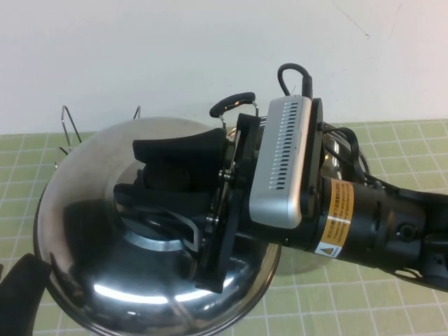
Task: Put pot lid on rack
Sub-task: Hand over the pot lid
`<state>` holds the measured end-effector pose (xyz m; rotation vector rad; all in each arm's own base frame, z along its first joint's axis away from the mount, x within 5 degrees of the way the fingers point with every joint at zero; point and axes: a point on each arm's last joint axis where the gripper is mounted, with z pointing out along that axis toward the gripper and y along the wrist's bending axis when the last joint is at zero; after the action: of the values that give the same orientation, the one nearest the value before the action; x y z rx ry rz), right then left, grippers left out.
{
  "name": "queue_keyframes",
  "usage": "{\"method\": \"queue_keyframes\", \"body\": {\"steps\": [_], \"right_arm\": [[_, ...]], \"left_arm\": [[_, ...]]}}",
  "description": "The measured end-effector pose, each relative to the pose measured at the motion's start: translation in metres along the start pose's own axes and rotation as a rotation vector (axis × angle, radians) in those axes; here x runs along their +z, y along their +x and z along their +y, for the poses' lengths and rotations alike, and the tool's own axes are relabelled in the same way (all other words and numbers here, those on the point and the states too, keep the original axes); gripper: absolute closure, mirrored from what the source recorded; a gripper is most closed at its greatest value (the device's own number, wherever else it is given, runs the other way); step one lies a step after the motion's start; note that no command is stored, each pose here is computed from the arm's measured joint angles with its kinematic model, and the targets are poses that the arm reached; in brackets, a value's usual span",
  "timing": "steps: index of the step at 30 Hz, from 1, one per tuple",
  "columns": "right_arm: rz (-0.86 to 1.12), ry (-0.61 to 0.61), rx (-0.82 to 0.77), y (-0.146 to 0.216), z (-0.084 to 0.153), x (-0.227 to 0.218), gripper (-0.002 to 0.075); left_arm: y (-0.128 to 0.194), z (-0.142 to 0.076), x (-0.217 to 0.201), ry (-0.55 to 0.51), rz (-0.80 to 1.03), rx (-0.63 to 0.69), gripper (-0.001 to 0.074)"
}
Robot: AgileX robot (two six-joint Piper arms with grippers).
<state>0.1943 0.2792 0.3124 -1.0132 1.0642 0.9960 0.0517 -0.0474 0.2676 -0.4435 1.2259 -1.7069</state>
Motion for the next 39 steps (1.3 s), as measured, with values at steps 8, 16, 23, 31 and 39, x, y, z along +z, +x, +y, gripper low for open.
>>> {"method": "queue_keyframes", "body": {"steps": [8, 16, 23, 31, 39], "right_arm": [[-0.008, 0.081, -0.079, -0.014, -0.011, 0.009, 0.0391], [-0.05, 0.094, 0.012, -0.027, -0.016, 0.014, 0.0392], [-0.018, -0.042, 0.18, -0.01, -0.004, 0.021, 0.0392], [-0.023, -0.128, 0.321, 0.014, 0.003, 0.03, 0.0392], [-0.003, -0.147, 0.331, 0.018, 0.006, 0.031, 0.0392]], "left_arm": [[0.002, 0.001, 0.0, -0.01, 0.019, 0.0, 0.0043], [0.003, 0.003, 0.0, -0.036, 0.028, 0.024, 0.0043], [0.002, 0.005, 0.0, -0.058, 0.02, 0.033, 0.0043], [0.004, 0.006, 0.0, -0.06, 0.04, 0.052, 0.0273], [0.005, 0.001, 0.0, -0.013, 0.056, 0.036, 0.0665]]}}
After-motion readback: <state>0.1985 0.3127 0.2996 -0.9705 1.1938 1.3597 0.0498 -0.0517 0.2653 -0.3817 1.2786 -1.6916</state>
